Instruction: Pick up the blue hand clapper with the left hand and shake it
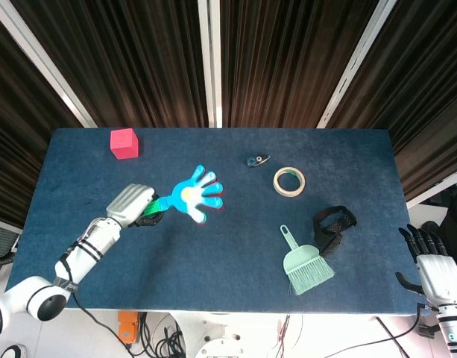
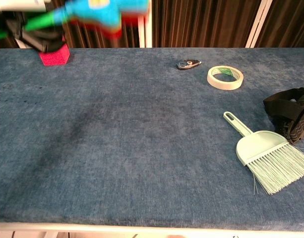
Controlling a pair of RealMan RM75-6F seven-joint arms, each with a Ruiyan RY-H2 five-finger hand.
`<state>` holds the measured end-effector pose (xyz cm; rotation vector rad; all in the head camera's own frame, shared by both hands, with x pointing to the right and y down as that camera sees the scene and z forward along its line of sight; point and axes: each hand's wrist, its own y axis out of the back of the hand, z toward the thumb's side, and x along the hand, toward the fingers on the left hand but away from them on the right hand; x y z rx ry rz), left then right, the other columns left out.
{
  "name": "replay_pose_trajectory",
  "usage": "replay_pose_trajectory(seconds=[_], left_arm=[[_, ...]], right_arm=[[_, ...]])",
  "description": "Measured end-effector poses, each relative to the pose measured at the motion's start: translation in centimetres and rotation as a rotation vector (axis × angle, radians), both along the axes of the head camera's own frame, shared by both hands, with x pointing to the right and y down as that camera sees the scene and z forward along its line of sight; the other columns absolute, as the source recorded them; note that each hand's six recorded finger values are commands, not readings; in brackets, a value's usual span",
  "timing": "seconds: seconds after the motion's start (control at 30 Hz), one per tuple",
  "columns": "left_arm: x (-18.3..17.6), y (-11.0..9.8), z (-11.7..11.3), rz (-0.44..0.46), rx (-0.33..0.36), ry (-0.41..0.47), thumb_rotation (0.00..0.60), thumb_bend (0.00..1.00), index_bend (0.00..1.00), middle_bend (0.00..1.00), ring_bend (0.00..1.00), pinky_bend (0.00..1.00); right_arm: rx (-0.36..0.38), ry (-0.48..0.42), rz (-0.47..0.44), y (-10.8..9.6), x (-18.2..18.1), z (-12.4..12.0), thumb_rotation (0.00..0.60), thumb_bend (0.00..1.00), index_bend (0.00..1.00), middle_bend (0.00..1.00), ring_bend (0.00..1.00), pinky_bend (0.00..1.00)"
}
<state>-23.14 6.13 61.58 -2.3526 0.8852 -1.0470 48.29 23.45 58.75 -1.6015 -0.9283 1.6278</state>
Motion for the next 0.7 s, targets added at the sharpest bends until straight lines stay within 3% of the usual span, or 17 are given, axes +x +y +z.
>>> replay_pose_trajectory(seconds=[0.2,0.37,0.47,0.53,0.63,0.7], left_arm=[[-0.1,-1.8,-3.7,-0.433,-0.261,0.669,0.6,0.7,1.0,1.0,1.0,1.0],[-0.2,-2.1,-5.4,-0.542,-0.374,0.969,0.6,0.7,1.0,1.0,1.0,1.0],[0.0,-2.0,-5.7,-0.514,-0.387,1.013,0.6,0.7,1.0,1.0,1.0,1.0],[0.1,-1.9,-5.7,-0.473,-0.372,0.992,0.6,0.7,1.0,1.0,1.0,1.0],[0.2,-1.5,-5.1,-0.375,-0.314,0.88,0.6,0.7,1.0,1.0,1.0,1.0],[0.3,-1.1,-4.3,-0.288,-0.254,0.749,0.6,0.7,1.0,1.0,1.0,1.0]], right_arm=[[-0.001,0.001,0.002,0.1,0.1,0.0,0.6,0.18,0.0,0.0,0.0,0.0],[0.001,0.004,0.0,0.0,0.1,-0.1,0.6,0.18,0.0,0.0,0.0,0.0],[-0.003,0.005,0.001,0.0,0.1,0.0,0.6,0.19,0.0,0.0,0.0,0.0],[-0.007,0.004,0.001,0.0,0.1,0.1,0.6,0.18,0.0,0.0,0.0,0.0],[-0.016,0.001,-0.002,0.1,0.1,0.2,0.6,0.17,0.0,0.0,0.0,0.0],[-0.017,-0.002,-0.005,0.1,0.1,0.2,0.6,0.17,0.0,0.0,0.0,0.0]])
